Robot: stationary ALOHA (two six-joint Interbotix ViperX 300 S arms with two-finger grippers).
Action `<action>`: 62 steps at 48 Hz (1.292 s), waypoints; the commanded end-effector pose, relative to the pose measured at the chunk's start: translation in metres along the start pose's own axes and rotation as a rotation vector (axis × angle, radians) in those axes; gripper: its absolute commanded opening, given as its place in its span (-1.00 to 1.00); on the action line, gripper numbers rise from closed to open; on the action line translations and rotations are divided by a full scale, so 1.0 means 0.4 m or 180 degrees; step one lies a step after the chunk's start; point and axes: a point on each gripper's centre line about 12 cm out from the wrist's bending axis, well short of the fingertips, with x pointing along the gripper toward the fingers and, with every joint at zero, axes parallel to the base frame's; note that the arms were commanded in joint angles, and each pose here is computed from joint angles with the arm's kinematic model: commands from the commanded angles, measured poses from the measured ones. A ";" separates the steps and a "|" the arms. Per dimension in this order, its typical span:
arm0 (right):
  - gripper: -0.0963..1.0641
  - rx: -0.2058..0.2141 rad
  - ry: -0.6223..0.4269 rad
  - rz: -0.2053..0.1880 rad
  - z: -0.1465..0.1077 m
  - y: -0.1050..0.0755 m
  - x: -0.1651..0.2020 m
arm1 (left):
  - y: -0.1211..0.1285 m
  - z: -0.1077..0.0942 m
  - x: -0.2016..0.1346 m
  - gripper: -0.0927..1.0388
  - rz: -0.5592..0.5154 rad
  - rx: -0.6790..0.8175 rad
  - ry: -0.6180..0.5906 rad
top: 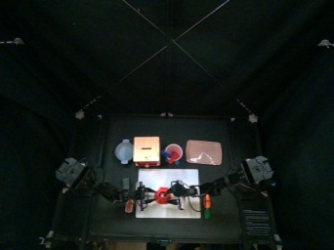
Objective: Get the cutter from the drawer then cut the dough then place the extra dough in the bowl
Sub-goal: Cut the dough
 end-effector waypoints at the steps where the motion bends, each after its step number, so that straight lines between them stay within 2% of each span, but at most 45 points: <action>1: 0.70 0.0021 -0.0186 -0.0011 0.053 -0.009 -0.020 | 0.001 0.027 -0.003 0.53 0.0004 -0.0059 -0.0096; 6: 0.79 -0.0014 -0.0229 -0.0018 0.067 -0.019 -0.026 | 0.001 0.027 -0.001 0.53 0.0007 -0.0061 -0.0091; 15: 0.80 -0.0108 -0.0294 0.0037 0.099 -0.016 -0.053 | -0.003 0.020 -0.001 0.53 -0.0028 -0.0079 -0.0002; 22: 0.80 -0.0087 -0.0274 0.0038 0.112 -0.013 -0.067 | -0.002 -0.001 0.003 0.53 -0.0022 -0.0101 0.0170; 39: 0.78 -0.0103 -0.0248 0.0045 0.125 -0.010 -0.071 | 0.007 -0.005 0.012 0.52 0.0019 -0.0109 0.0210; 53: 0.76 -0.0045 -0.0205 0.0003 0.126 -0.019 -0.041 | 0.008 -0.001 0.025 0.12 -0.0009 -0.0060 0.0186; 62: 0.75 -0.0054 -0.0064 -0.0011 0.113 -0.020 -0.016 | 0.003 -0.008 0.036 0.10 -0.0015 -0.0056 0.0230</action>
